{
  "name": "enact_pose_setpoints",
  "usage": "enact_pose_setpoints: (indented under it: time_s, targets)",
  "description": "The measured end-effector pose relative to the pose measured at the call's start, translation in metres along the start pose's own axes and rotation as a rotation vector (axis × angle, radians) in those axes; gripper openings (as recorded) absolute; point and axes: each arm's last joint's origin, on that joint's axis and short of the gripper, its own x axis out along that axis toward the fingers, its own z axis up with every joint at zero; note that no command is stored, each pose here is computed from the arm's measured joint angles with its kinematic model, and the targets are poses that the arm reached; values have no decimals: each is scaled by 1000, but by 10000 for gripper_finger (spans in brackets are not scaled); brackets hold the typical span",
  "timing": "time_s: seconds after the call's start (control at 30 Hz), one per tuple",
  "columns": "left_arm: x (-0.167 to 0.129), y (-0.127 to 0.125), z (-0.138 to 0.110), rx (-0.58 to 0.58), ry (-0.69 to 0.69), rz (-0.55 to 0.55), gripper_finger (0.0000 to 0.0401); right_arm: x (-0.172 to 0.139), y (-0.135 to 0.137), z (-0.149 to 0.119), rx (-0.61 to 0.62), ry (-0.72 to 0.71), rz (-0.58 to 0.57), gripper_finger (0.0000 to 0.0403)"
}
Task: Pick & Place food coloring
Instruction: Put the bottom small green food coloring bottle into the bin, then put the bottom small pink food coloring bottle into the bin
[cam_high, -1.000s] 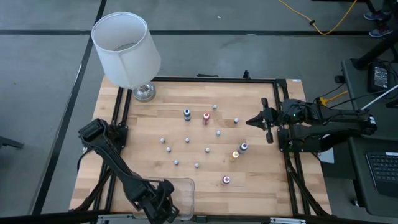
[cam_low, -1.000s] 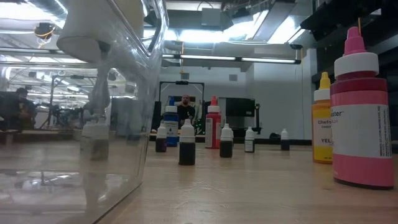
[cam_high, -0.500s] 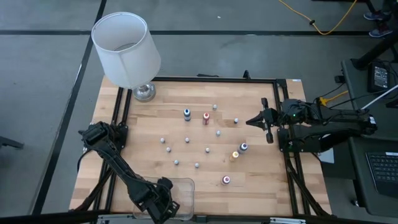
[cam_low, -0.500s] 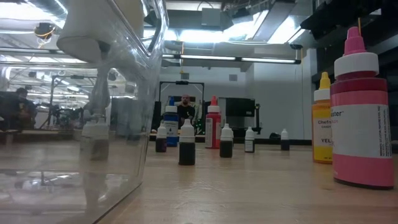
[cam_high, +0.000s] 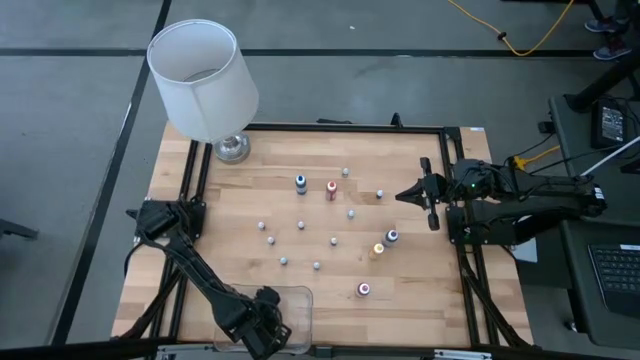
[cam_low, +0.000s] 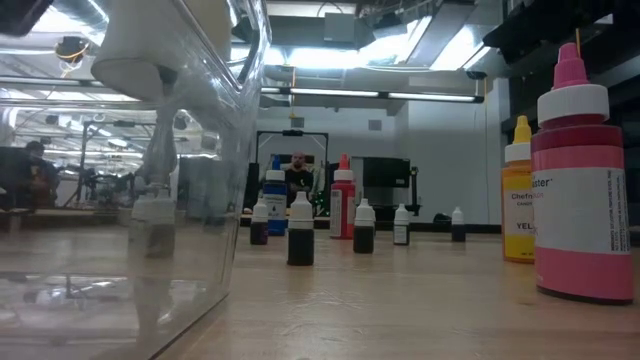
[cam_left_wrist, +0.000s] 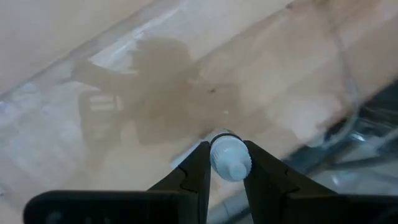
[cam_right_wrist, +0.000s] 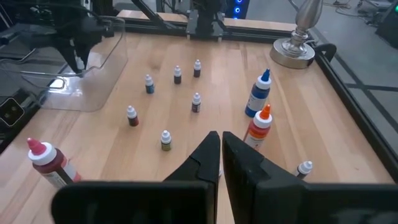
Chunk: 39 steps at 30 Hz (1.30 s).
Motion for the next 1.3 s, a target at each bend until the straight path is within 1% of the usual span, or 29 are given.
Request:
enact_pose_setpoints:
  time_s: [0.13, 0.33, 0.67, 0.87, 0.93, 1.07, 1.2, 1.3]
  targets:
    - [0, 3, 1, -13, -18, 27, 72, 0, 0, 0, 0, 0, 0, 23]
    - [0, 2, 0, -14, -14, 20, 75, 0, 0, 0, 0, 0, 0, 23]
    - [0, 2, 0, -13, -14, 20, 116, 0, 0, 0, 0, 0, 0, 23]
    - [-2, 2, 0, -11, -8, 23, 134, 0, 0, 0, 0, 0, 0, 23]
    - [-7, -3, 0, -2, -4, 8, 138, 0, 0, 0, 0, 0, 0, 23]
    - [-28, -16, 2, 26, -3, -15, 140, 0, 0, 0, -1, 0, 0, 23]
    - [-56, -30, 7, 72, -15, -16, 141, 0, 0, 0, -2, 0, 0, 23]
    - [-79, -34, 13, 104, -53, 22, 141, 0, 0, 0, -4, 0, 0, 23]
